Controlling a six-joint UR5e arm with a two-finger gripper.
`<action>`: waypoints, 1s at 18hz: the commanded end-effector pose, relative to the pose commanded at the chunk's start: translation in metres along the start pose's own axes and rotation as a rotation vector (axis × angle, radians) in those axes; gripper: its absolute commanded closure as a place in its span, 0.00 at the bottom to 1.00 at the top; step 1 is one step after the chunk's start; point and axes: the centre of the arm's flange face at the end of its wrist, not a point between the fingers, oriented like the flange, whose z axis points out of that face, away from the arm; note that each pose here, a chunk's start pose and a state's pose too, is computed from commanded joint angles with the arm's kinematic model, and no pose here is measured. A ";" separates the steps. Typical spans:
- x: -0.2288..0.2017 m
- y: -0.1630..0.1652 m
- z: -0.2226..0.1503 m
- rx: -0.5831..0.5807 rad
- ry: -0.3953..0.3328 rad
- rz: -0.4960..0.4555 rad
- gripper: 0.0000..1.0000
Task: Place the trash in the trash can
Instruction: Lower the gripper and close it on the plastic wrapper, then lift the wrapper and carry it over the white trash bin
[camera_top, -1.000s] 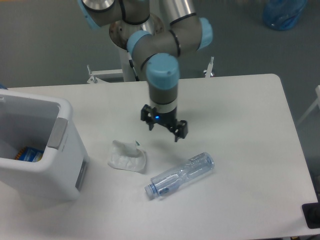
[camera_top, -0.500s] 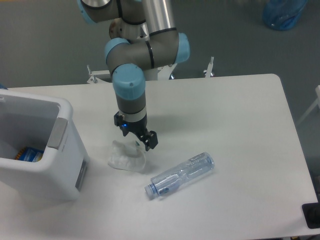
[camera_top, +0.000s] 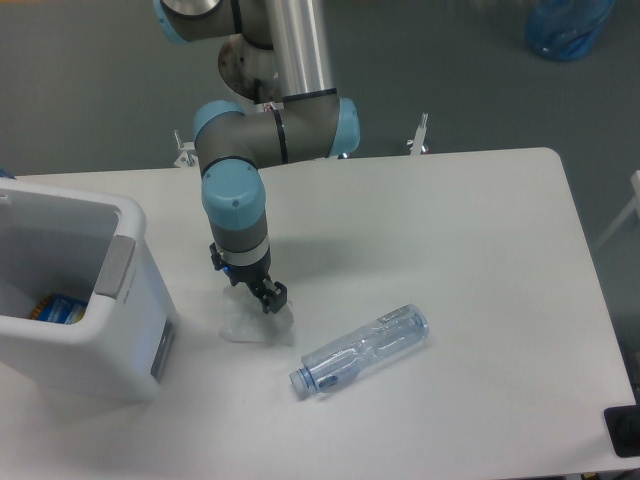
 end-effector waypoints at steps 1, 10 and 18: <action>-0.001 0.000 -0.001 0.000 0.000 -0.002 1.00; -0.030 0.022 -0.048 0.096 -0.032 -0.076 1.00; -0.075 0.029 -0.162 0.417 0.066 -0.287 1.00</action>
